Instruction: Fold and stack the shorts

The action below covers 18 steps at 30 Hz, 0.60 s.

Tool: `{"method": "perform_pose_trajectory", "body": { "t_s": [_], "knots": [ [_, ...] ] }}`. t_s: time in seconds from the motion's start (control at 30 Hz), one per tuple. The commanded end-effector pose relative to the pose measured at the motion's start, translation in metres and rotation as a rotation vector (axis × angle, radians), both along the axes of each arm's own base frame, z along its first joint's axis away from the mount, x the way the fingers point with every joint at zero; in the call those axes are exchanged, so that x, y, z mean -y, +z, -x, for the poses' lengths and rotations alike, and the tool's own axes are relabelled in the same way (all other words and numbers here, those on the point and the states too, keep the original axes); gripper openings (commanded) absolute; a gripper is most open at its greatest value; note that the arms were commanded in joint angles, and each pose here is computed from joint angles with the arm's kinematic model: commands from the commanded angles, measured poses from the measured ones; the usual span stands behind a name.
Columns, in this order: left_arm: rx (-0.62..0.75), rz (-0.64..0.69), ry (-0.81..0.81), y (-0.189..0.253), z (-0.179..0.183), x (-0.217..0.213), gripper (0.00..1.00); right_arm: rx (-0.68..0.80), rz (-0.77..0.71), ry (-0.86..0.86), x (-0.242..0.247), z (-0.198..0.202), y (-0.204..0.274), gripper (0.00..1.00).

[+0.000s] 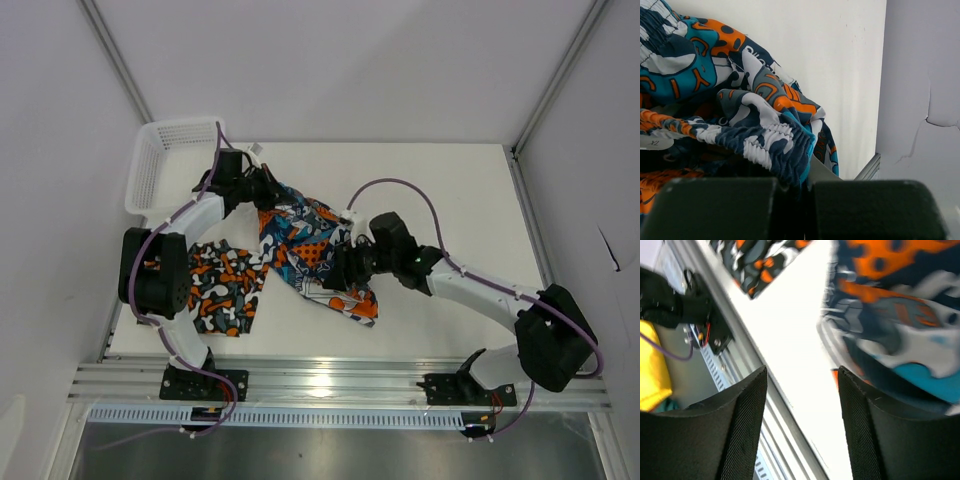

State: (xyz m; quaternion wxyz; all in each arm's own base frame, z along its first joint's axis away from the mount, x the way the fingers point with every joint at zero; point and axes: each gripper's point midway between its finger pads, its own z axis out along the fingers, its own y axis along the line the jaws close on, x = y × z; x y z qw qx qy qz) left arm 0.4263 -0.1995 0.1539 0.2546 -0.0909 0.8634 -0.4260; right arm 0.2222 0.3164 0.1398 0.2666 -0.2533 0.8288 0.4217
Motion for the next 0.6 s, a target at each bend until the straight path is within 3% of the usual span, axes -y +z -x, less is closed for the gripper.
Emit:
{"method": "perform_pose_trajectory", "body": {
  "t_s": [0.0, 0.57],
  "knots": [
    [0.092, 0.009, -0.031, 0.026, 0.003, 0.005, 0.0, 0.206, -0.027, 0.082, -0.034, 0.013, 0.053, 0.61],
    [0.083, 0.031, -0.034, 0.032, 0.003, 0.004, 0.0, 0.302, 0.252, 0.059, -0.12, -0.018, 0.002, 0.65]
  ]
}}
